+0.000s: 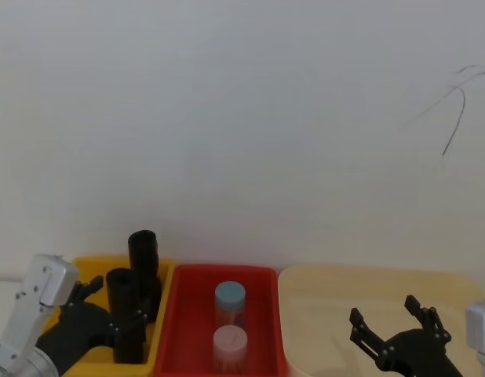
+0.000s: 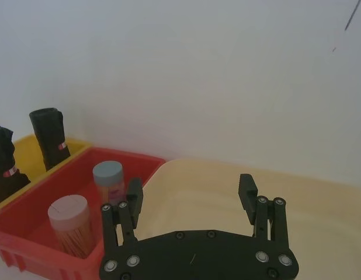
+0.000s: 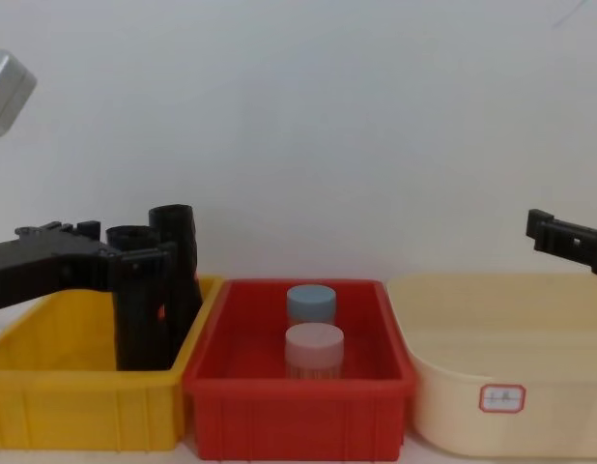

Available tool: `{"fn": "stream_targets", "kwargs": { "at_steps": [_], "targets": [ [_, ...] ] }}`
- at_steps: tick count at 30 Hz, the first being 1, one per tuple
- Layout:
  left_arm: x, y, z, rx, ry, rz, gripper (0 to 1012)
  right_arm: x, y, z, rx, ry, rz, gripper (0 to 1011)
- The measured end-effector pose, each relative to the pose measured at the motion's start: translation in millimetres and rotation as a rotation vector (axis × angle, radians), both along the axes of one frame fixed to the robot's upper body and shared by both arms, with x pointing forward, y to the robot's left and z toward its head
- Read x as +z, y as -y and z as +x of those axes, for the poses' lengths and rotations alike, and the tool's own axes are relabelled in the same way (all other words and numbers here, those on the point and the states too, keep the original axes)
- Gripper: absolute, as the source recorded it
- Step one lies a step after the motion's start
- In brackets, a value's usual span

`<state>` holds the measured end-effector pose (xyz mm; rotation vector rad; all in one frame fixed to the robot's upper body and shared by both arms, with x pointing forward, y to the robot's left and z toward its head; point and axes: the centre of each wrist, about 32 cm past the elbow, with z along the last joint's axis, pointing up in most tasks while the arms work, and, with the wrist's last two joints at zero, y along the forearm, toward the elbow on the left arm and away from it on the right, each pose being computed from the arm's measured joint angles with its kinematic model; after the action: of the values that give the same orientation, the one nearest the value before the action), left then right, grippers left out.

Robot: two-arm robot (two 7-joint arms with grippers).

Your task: Pick up the garbage bag with the one hand and transfer it to the other hand.

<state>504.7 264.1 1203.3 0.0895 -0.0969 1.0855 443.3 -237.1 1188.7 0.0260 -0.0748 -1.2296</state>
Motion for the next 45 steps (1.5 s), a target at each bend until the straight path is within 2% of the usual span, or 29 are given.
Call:
{"fn": "stream_targets", "kwargs": {
  "at_steps": [14, 32, 45],
  "targets": [
    [-5.2, -1.5, 12.4, 0.024, -0.013, 0.011, 1002, 0.0, 0.0, 0.0, 0.0, 0.0, 0.0, 1001],
    [-7.2, 2.1, 21.4, 0.053, -0.026, 0.009, 1002, 0.0, 0.0, 0.0, 0.0, 0.0, 0.0, 1001],
    [-6.8, 1.8, 32.4, 0.066, -0.036, 0.024, 1001, 0.0, 0.0, 0.0, 0.0, 0.0, 0.0, 1001]
  ]
}}
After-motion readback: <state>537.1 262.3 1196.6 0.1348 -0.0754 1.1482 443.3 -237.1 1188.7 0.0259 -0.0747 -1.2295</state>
